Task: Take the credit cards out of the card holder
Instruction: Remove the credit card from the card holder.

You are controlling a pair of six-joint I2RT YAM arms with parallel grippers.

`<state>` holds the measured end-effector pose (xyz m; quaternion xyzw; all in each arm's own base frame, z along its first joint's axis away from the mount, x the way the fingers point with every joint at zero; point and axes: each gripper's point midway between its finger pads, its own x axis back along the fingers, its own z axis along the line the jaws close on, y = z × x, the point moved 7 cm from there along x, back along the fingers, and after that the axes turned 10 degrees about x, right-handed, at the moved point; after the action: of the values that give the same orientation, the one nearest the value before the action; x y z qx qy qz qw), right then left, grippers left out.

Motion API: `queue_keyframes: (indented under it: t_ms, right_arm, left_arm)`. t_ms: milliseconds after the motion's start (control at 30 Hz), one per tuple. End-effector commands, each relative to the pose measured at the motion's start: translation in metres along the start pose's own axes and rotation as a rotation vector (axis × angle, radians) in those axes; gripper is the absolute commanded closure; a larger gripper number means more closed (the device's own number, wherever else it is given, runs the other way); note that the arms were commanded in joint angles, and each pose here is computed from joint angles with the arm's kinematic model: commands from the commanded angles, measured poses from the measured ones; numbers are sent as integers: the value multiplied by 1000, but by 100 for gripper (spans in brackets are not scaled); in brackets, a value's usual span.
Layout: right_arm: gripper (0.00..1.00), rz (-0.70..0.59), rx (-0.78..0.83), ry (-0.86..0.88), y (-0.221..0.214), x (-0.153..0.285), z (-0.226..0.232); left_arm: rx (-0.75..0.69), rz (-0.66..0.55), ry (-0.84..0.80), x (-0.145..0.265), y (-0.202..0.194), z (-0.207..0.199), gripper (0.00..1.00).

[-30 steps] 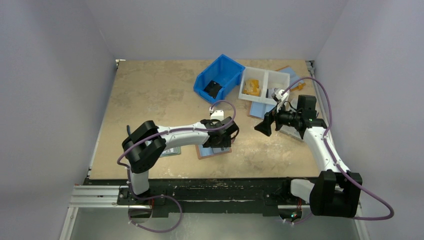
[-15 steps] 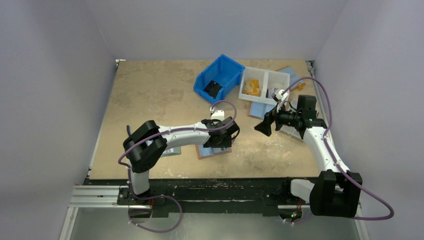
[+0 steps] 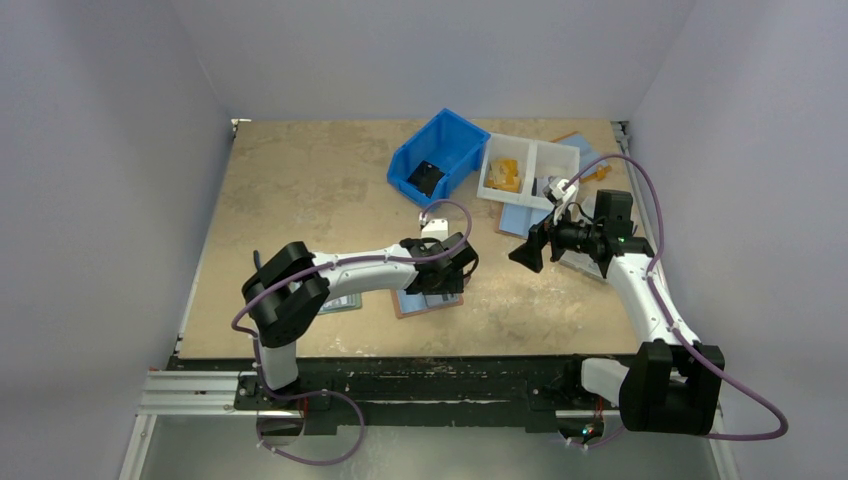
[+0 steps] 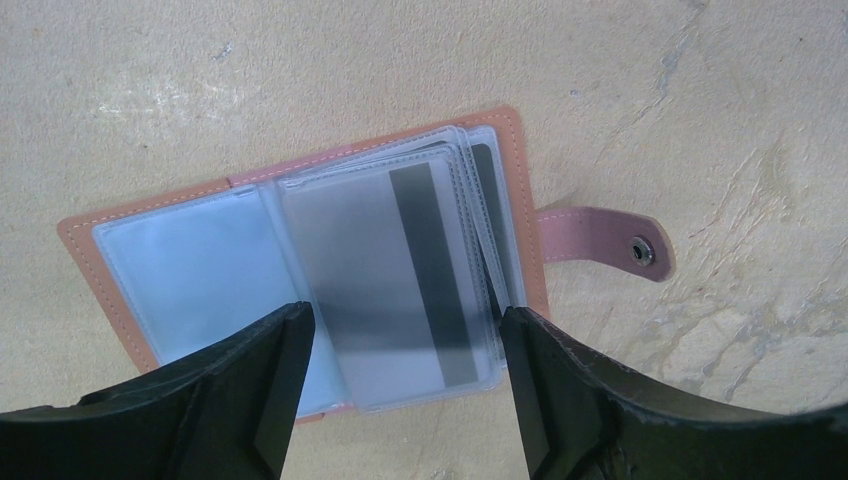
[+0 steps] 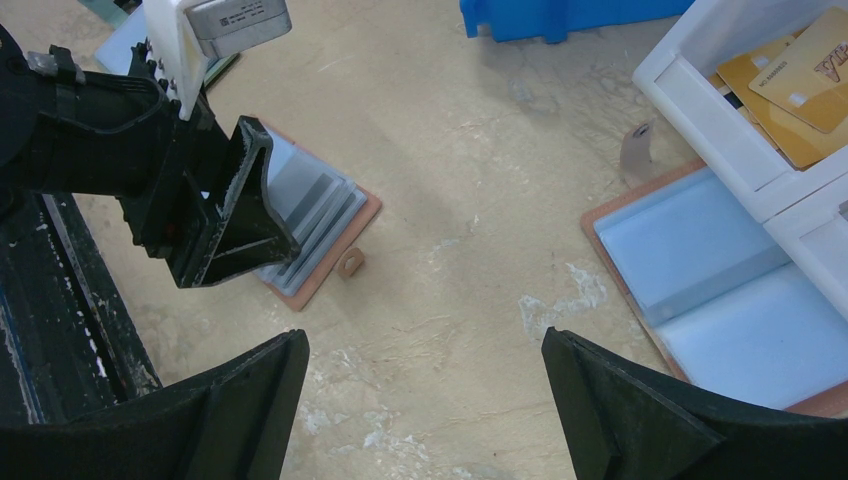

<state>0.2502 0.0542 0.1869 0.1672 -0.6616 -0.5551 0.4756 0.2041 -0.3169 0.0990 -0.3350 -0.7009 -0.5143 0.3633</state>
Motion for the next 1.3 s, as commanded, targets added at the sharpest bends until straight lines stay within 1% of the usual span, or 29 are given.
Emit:
queue_keyframes:
  t_ms: [0,333,733,900,1167,1267]
  right_arm:
    - [1,-26,58,-15,15,4,-2]
    - [1,-27,59,-17,16,4,-2]
    - [1,-28,61,-16,16,5,-2]
    - [1,-28,60,-16,16,5,-2]
    - [1,-24,63,-24,15,5,-2]
    - [1,-22,63,-25,15,5,-2]
  left_arm:
    - [14,-21,-52,11,6,-5,26]
    - [12,-14,11,-2,-1,4,27]
    - [11,-29,27,1,0,10,31]
    - [16,-40,8,9,4,12,38]
    - [18,-35,-49,19,5,14,45]
    - [28,-34,-91,25,6,15,45]
